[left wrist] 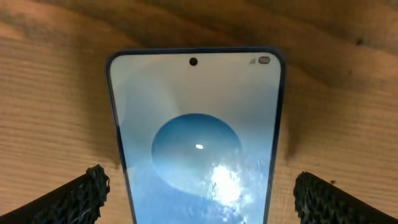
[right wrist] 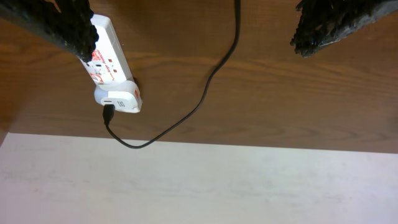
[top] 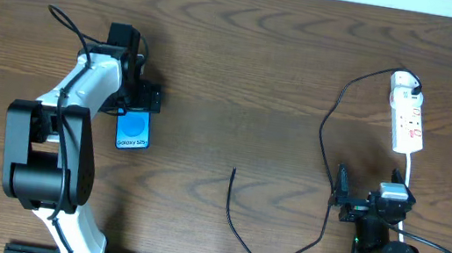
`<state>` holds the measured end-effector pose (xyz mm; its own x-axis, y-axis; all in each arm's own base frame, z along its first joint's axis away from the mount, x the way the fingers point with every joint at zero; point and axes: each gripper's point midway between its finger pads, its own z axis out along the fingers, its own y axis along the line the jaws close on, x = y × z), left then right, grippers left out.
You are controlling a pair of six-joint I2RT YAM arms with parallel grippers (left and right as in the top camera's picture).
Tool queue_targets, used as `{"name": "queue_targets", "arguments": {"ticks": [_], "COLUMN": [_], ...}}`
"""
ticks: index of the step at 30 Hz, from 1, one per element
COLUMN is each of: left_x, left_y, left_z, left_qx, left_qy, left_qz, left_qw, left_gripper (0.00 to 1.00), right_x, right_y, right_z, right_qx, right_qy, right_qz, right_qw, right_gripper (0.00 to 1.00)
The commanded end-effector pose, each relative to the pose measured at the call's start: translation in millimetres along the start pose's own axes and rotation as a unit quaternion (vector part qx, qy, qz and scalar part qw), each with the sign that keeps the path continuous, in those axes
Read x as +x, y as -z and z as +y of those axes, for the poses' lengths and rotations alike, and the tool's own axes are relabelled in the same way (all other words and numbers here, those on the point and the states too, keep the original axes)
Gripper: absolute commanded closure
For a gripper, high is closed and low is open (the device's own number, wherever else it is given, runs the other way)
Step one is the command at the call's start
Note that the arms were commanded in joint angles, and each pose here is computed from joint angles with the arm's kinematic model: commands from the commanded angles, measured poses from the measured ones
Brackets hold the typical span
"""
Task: Plug charger to phone and switch on socket
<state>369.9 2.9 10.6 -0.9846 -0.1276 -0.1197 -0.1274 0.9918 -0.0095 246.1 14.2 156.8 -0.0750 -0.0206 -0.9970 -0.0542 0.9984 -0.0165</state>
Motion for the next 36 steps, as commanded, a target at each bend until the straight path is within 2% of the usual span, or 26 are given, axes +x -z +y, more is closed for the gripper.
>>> {"name": "queue_targets", "arguments": {"ticks": [1,36], "left_x": [14.0,14.2], "left_y": [-13.5,-17.1], "left_z": [2.9,4.3], "left_qx": [-0.004,-0.007], "left_qy": [0.002,0.002], "left_qz": [0.021,0.016], "left_qw": [1.000,1.000], "left_gripper": [0.03,0.03], "right_x": [0.3,0.5], "right_y": [0.3,0.2], "right_z": [1.4,1.4], "right_qx": [-0.004,-0.004], "right_qy": [0.002,0.002], "right_qz": [0.000,0.000], "right_qw": [1.000,1.000], "right_gripper": [0.01,0.01]}}
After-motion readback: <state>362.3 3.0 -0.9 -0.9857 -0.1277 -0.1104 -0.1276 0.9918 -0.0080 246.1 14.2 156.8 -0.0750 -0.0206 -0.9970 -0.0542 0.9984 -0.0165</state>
